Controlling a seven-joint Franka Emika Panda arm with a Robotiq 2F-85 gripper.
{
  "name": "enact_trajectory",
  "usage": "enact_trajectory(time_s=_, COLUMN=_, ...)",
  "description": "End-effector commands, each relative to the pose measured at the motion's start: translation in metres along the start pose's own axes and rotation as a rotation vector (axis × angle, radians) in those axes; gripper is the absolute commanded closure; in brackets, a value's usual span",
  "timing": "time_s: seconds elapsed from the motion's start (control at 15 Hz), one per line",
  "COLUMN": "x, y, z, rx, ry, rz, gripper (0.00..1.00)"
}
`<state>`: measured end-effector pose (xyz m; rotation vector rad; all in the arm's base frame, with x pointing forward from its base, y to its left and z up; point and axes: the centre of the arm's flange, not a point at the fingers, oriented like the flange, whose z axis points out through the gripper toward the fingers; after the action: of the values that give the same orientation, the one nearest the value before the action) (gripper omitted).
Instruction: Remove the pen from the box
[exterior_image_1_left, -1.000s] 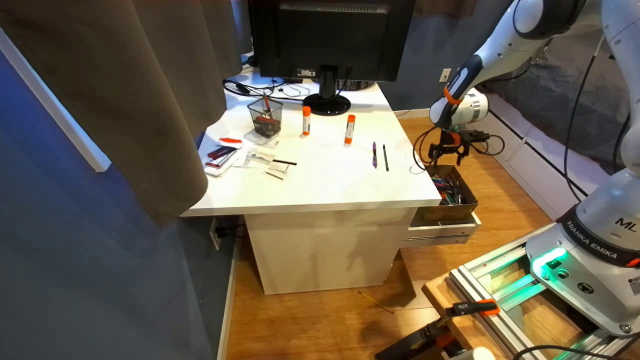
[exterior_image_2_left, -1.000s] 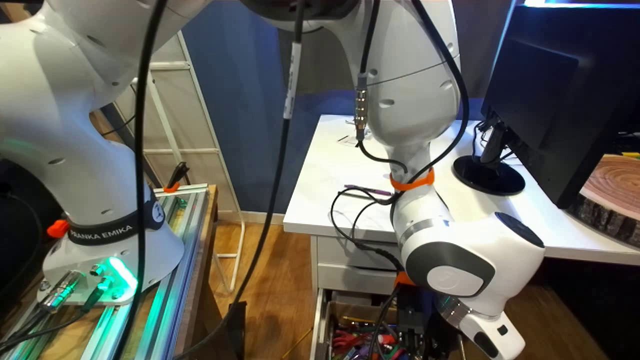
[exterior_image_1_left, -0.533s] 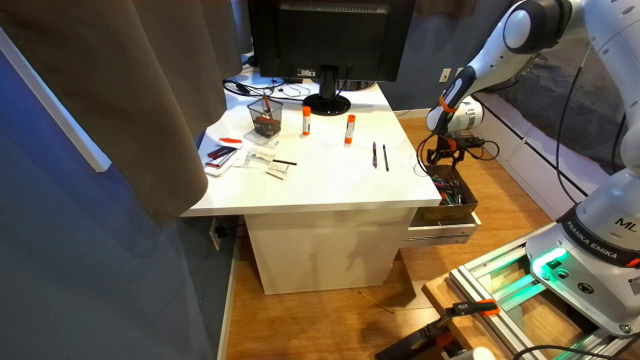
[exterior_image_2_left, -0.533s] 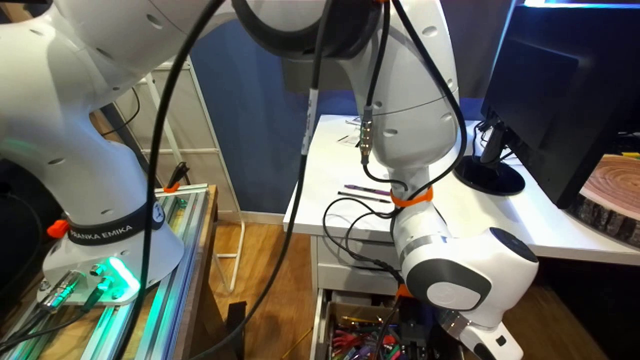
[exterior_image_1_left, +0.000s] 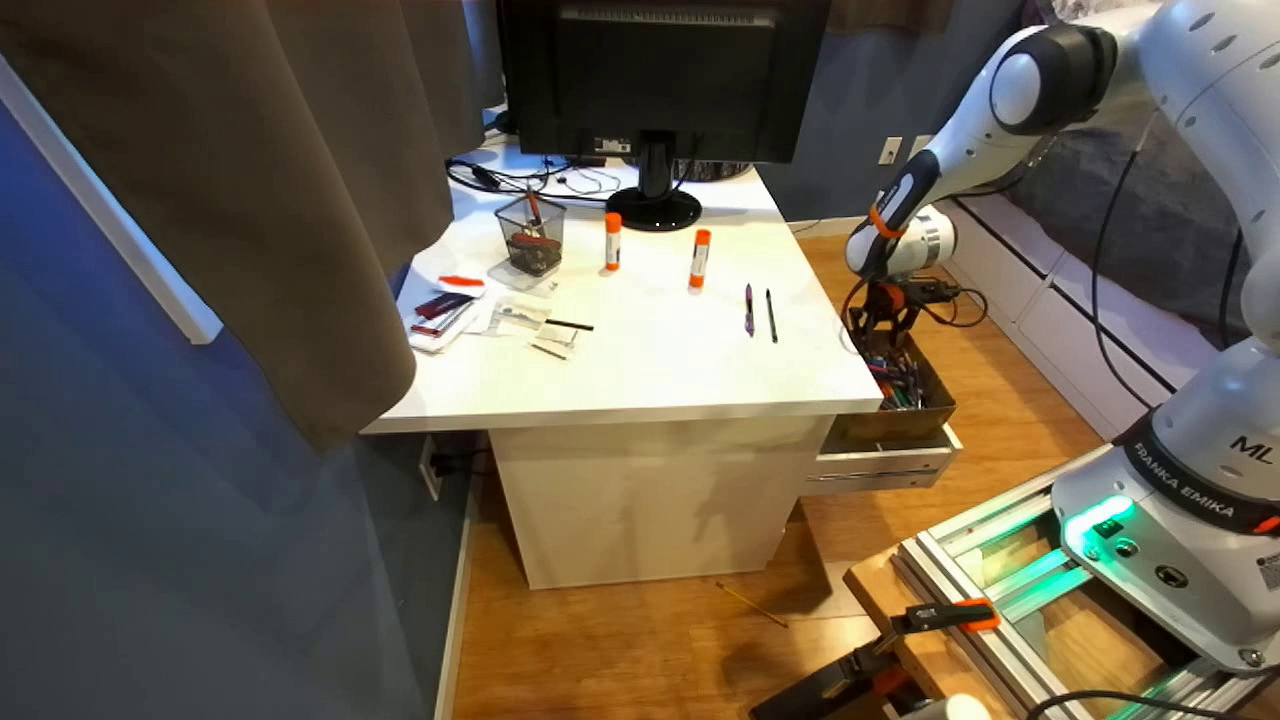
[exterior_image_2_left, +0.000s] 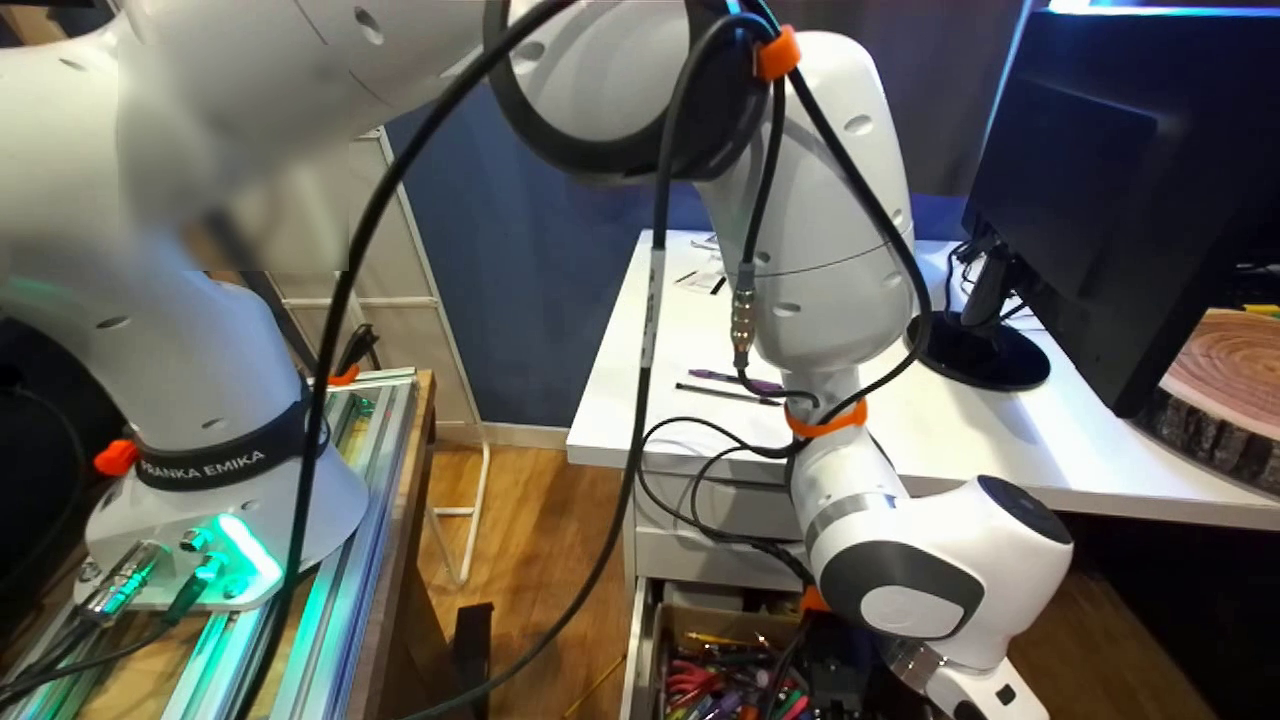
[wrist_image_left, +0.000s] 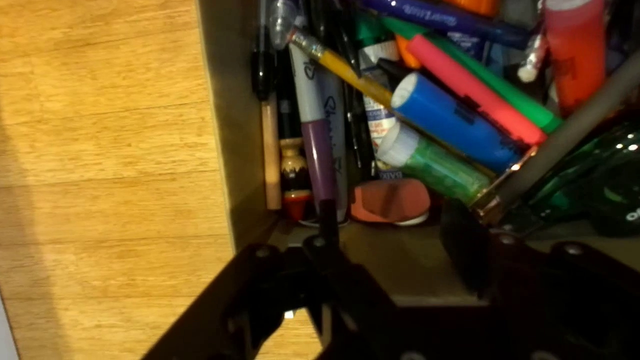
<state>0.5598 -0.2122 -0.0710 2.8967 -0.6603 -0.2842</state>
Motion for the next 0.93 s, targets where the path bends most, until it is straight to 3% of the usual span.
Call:
enact_trajectory(time_s=0.0, x=0.012, y=-0.004, z=0.011, rx=-0.006, ry=0.017, rz=0.01, gripper=0.48)
enact_trajectory(time_s=0.4, x=0.011, y=-0.01, z=0.012, rx=-0.023, ry=0.014, rz=-0.006, gripper=0.5)
enact_trajectory(time_s=0.87, x=-0.005, y=-0.006, z=0.004, rx=-0.016, ry=0.043, rz=-0.011, gripper=0.43)
